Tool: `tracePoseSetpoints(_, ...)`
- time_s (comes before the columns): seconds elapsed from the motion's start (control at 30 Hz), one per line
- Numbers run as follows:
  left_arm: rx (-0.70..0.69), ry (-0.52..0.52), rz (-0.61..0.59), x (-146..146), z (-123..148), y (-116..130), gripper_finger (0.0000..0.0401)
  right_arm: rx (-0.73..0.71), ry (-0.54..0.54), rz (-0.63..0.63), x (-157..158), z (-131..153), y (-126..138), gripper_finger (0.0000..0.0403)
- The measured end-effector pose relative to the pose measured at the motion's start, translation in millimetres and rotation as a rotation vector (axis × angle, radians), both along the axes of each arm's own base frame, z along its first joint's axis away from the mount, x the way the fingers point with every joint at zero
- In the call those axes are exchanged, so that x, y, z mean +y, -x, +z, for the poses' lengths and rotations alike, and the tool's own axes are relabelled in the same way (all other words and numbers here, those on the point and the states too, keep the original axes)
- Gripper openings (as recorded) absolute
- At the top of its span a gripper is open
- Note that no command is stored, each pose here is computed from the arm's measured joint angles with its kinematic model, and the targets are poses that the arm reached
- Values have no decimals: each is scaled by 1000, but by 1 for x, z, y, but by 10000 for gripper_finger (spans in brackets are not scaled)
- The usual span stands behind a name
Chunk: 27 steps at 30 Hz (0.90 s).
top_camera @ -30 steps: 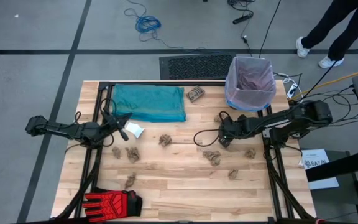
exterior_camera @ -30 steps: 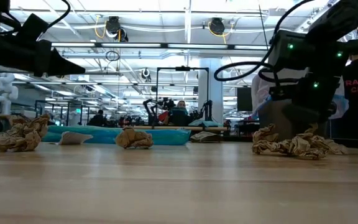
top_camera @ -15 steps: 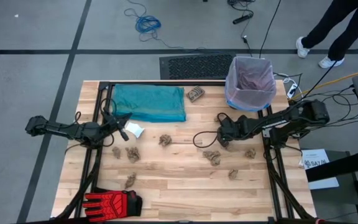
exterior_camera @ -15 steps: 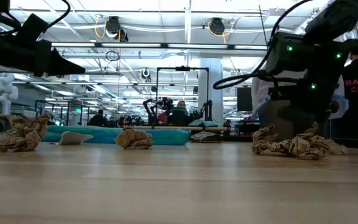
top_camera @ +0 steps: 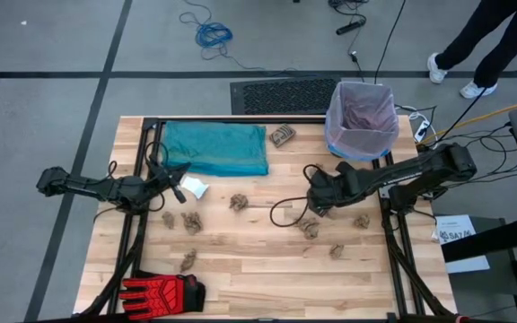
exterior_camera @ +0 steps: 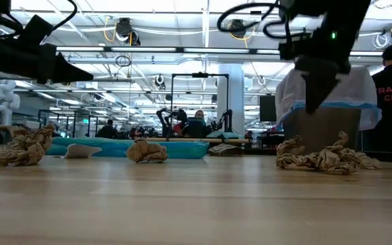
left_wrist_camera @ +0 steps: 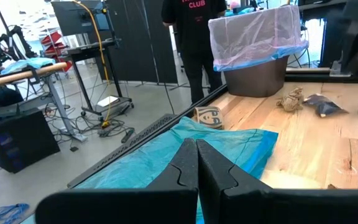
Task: Place trash/remove bag and relplace
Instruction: Put the black paper into the trash bin
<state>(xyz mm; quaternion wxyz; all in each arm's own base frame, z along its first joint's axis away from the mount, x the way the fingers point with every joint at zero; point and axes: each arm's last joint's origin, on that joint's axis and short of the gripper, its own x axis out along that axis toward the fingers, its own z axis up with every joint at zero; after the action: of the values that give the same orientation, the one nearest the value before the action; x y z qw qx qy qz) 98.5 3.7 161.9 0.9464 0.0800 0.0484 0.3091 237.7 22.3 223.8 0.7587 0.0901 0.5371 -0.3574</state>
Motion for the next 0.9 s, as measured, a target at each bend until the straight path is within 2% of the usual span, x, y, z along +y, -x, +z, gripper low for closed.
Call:
tracePoseSetpoints(0.23, 0, 0, 0, 0, 0, 0, 0, -61, 168, 21, 4, 65, -7, 0)
tracePoseSetpoints(0.37, -1, 0, 0, 0, 0, 0, 0, -59, 156, 111, 5, 86, -10, 0)
tracePoseSetpoints(0.57, 0, 0, 0, 0, 0, 0, 0, 59, 36, 330, 15, 78, -8, 10)
tracePoseSetpoints(0.73, 0, 0, 0, 0, 0, 0, 0, 153, 63, 426, 34, 51, 3, 43)
tracePoseSetpoints(0.9, 0, 0, 0, 0, 0, 0, 0, 153, 138, 459, 46, 7, 11, 72)
